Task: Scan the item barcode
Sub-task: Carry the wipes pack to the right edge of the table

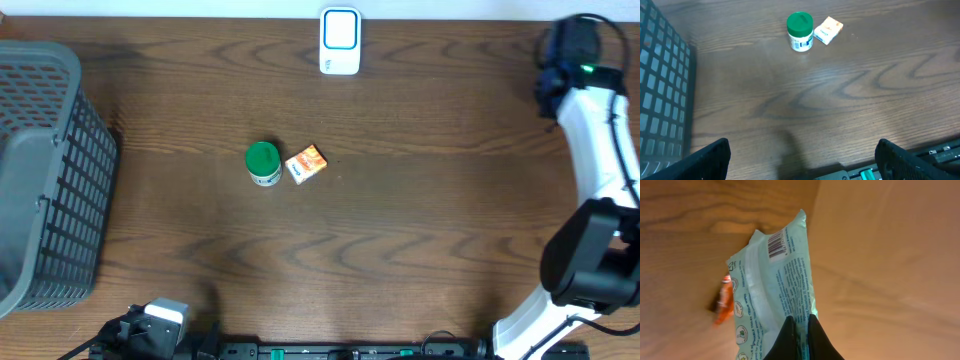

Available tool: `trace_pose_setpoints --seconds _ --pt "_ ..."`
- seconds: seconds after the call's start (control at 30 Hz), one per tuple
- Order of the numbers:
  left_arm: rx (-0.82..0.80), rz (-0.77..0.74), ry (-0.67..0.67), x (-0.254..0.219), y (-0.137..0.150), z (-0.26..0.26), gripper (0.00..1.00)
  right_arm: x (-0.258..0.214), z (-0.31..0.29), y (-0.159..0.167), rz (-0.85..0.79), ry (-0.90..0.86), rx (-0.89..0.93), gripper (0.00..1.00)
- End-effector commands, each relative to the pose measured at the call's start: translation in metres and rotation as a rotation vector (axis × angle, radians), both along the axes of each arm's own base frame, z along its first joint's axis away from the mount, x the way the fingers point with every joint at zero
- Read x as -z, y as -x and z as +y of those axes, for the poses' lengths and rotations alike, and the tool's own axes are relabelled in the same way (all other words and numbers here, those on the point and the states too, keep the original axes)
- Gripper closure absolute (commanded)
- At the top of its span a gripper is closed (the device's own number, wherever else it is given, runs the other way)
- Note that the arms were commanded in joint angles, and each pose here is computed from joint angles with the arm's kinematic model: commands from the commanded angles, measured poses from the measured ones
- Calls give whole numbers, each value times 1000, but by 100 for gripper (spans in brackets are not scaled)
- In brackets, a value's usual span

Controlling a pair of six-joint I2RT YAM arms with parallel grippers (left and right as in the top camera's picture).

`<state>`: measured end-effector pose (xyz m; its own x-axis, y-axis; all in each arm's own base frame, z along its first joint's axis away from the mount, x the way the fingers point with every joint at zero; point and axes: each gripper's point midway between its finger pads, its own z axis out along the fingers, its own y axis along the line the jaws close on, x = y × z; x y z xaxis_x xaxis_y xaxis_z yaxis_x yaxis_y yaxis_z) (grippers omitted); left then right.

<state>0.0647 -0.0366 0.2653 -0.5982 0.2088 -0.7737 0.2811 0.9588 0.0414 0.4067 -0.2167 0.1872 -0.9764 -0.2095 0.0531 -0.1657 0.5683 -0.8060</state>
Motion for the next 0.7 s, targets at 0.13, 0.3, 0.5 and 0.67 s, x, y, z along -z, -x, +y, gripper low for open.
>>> trace_pose_setpoints --seconds 0.13,0.3,0.5,0.67 --pt "12 -9 11 -2 2 -2 7 71 -38 28 -165 -249 183 99" --pt "12 -9 11 -2 2 -2 7 99 -40 37 -268 -368 278 46" --pt "12 -9 11 -2 2 -2 7 58 -26 14 -414 -403 273 1" --pt "12 -9 11 -2 2 -2 7 -16 77 -35 -631 -786 121 1"
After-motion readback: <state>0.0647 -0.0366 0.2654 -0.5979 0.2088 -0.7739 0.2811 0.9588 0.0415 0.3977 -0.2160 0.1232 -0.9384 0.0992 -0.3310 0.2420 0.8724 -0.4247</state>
